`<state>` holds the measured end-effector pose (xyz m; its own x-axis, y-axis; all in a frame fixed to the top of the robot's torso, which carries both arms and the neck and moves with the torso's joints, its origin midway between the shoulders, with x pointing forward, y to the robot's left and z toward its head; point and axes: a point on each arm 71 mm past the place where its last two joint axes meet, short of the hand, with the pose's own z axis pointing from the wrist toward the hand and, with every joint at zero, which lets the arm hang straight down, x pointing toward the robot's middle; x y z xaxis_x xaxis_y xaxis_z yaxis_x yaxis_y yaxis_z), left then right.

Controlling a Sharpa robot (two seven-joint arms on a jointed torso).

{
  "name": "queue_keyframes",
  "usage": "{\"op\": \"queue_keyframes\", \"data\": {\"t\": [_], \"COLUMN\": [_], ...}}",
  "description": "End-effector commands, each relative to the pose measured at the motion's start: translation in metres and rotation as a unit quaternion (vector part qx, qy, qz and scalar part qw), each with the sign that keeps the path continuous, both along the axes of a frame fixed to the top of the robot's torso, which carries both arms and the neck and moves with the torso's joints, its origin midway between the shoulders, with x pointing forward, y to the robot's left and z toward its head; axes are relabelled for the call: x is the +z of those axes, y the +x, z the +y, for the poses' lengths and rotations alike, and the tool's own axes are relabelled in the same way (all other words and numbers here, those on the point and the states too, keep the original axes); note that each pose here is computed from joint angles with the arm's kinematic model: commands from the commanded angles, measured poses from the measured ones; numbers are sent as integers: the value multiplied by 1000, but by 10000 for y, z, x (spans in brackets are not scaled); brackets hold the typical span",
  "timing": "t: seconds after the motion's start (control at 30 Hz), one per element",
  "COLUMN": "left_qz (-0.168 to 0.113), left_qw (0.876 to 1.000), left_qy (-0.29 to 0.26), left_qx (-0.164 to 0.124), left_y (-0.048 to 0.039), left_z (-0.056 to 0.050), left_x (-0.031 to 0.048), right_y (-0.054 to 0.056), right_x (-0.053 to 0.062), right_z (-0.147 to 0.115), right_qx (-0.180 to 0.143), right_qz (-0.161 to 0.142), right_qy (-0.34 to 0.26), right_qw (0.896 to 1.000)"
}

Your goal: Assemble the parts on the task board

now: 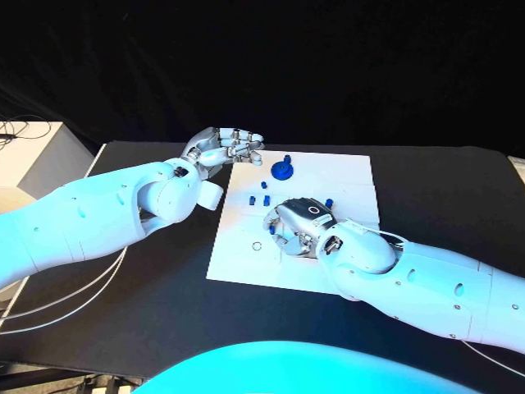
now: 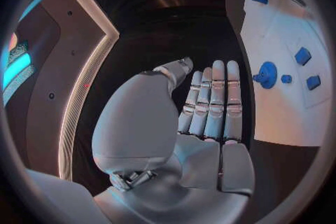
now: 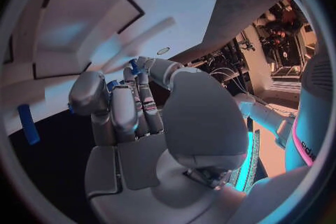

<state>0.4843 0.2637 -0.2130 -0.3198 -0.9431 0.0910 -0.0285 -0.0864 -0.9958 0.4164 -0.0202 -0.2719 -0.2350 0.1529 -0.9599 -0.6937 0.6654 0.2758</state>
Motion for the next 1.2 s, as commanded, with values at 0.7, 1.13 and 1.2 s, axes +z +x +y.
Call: {"op": "queue_keyframes", "data": {"t": [0.7, 1.13, 1.2], "left_qz": [1, -2, -2], "left_qw": [1000, 1000, 1000], "left_qy": [-5, -4, -3], "left_qx": [-14, -10, -10], "left_y": [-2, 0, 1], "left_z": [-22, 30, 36], "left_x": [3, 4, 4], "right_y": [3, 271, 344], "right_x": [51, 445, 510], "right_z": [-99, -681, -816], "right_qx": [-21, -39, -44], "right_qz": [-8, 18, 20], "right_qy": [38, 32, 23], "right_qw": [999, 999, 999]}}
